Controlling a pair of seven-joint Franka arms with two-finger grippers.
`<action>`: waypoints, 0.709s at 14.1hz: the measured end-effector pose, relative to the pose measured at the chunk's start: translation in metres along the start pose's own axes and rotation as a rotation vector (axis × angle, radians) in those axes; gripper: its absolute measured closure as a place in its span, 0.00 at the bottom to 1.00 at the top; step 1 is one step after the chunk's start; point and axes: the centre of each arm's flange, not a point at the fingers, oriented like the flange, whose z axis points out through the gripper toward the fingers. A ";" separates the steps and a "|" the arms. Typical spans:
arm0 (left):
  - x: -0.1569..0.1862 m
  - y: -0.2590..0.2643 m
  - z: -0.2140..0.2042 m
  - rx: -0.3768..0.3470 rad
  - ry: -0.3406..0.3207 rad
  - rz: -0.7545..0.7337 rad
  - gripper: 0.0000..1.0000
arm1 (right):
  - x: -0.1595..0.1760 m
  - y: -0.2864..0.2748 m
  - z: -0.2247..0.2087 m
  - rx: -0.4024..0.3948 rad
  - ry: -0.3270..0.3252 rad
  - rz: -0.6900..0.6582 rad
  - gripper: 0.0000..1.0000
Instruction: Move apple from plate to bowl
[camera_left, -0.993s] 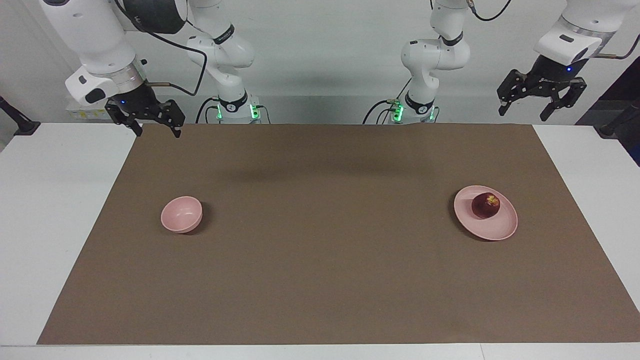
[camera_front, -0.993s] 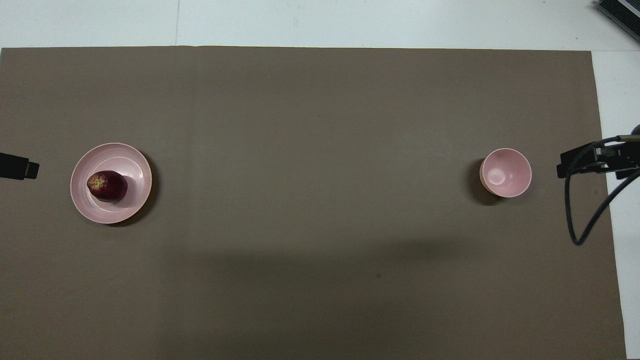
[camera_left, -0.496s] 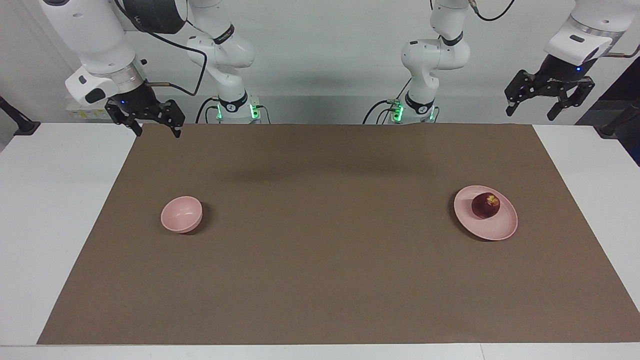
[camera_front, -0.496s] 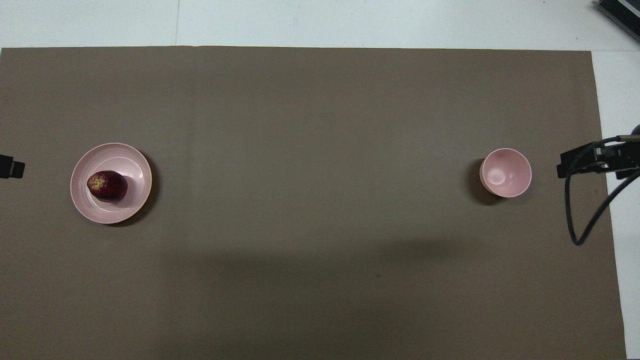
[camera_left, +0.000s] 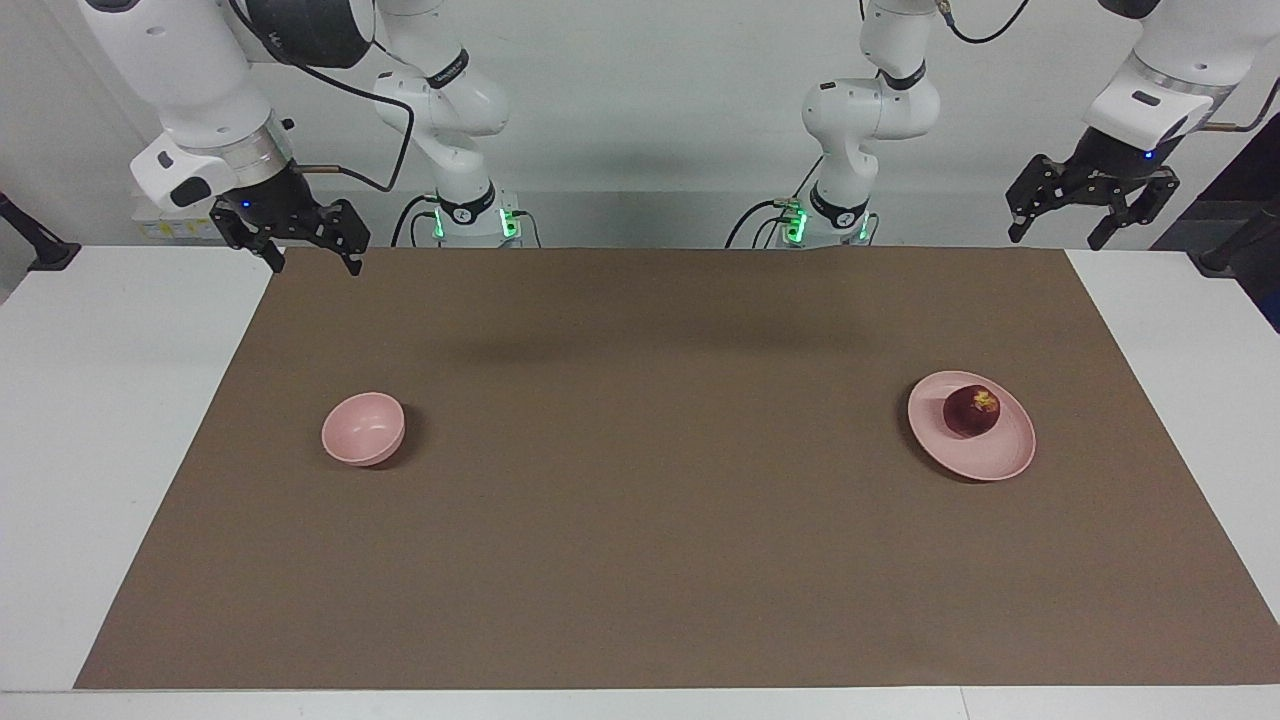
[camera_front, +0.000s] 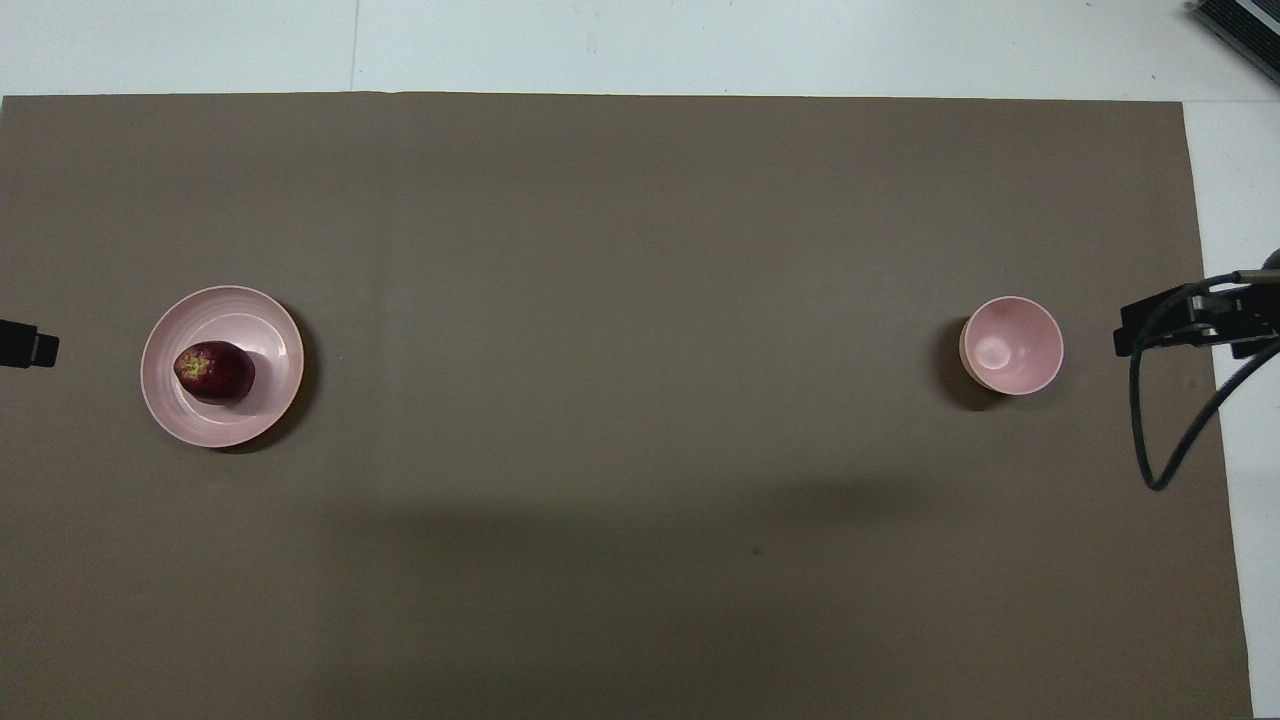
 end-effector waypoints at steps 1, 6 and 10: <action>0.001 -0.002 0.008 0.000 0.002 -0.003 0.00 | -0.002 0.000 0.003 -0.001 -0.007 0.001 0.00; 0.011 -0.010 0.072 0.006 0.030 -0.013 0.00 | -0.016 0.003 0.012 -0.006 -0.016 0.017 0.00; 0.008 -0.026 0.138 0.011 0.042 -0.044 0.00 | -0.022 0.001 0.035 -0.009 -0.059 0.015 0.00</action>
